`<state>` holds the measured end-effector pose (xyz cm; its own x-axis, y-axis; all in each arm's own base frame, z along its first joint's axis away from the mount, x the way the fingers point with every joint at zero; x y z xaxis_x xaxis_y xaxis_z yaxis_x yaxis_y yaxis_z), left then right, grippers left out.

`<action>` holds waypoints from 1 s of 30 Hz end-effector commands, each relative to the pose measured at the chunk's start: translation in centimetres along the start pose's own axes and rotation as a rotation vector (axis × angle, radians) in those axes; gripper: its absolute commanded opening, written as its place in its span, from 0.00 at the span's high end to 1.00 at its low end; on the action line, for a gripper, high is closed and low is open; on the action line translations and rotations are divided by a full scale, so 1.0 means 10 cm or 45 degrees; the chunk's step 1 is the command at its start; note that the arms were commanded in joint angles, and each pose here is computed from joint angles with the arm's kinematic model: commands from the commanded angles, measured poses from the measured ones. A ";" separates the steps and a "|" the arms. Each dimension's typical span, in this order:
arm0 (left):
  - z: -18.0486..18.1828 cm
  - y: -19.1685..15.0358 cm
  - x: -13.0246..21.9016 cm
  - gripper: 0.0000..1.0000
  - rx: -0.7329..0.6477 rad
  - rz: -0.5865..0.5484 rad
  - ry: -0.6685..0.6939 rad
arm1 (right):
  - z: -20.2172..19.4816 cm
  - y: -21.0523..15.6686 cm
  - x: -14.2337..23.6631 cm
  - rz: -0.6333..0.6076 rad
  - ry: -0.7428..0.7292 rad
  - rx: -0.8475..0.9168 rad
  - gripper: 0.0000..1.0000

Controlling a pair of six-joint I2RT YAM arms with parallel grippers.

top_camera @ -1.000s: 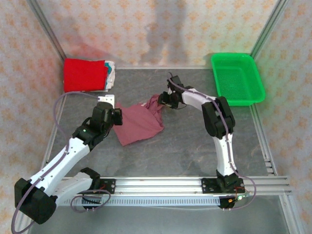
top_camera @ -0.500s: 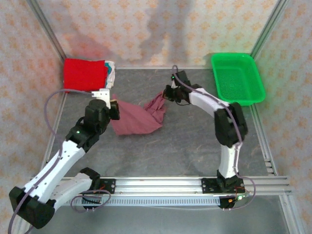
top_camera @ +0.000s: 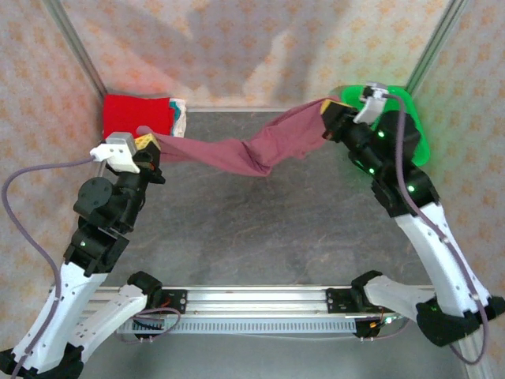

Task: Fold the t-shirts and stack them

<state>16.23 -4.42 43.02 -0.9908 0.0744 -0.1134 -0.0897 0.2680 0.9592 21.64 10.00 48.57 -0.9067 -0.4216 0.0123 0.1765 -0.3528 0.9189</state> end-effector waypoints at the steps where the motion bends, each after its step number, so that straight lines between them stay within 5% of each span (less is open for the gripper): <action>1: 0.08 0.24 0.11 1.00 -0.028 -0.098 0.146 | -0.10 0.01 0.21 -0.040 -0.174 0.092 1.00; 6: 0.16 0.38 0.29 1.00 -0.064 -0.158 0.220 | -0.15 0.08 0.52 -0.122 -0.288 0.124 1.00; 15: 0.14 0.45 0.30 1.00 -0.118 -0.086 0.221 | -0.21 -0.15 0.39 -0.008 -0.269 0.019 1.00; 21: 0.10 -0.01 -0.47 1.00 -0.310 0.194 0.335 | -0.57 -0.52 -0.30 0.178 -0.618 -0.025 1.00; 24: 0.30 -0.37 -0.99 1.00 -0.238 0.351 0.298 | -0.92 -0.77 -0.84 0.289 -0.696 -0.132 1.00; 26: 0.54 -0.64 -1.38 0.99 -0.168 0.444 0.363 | -1.13 -0.93 -1.24 0.351 -0.701 -0.193 0.80; 28: 0.69 -0.89 -1.66 0.53 -0.172 0.541 0.432 | -1.26 -1.05 -1.52 0.406 -0.700 -0.227 0.60; 30: 0.74 -1.05 -1.81 0.34 -0.159 0.618 0.472 | -1.29 -1.11 -1.68 0.451 -0.628 -0.267 0.49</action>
<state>34.72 -1.39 32.35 -0.8791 -0.2174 0.4243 0.4087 0.1144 0.9055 38.69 9.53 30.90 -0.8063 -0.0259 0.5910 0.5537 -0.3844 0.7387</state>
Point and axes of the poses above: each hand's point on the last joint's axis, 136 mm out from that joint toward the fingers, its own x axis back along the fingers, its own z axis along the line the jaws close on, y = z × x, the point moved 10 cm from there along x, back along the fingers, and after that the axes turned 5 degrees about x, right-handed, at the moved point
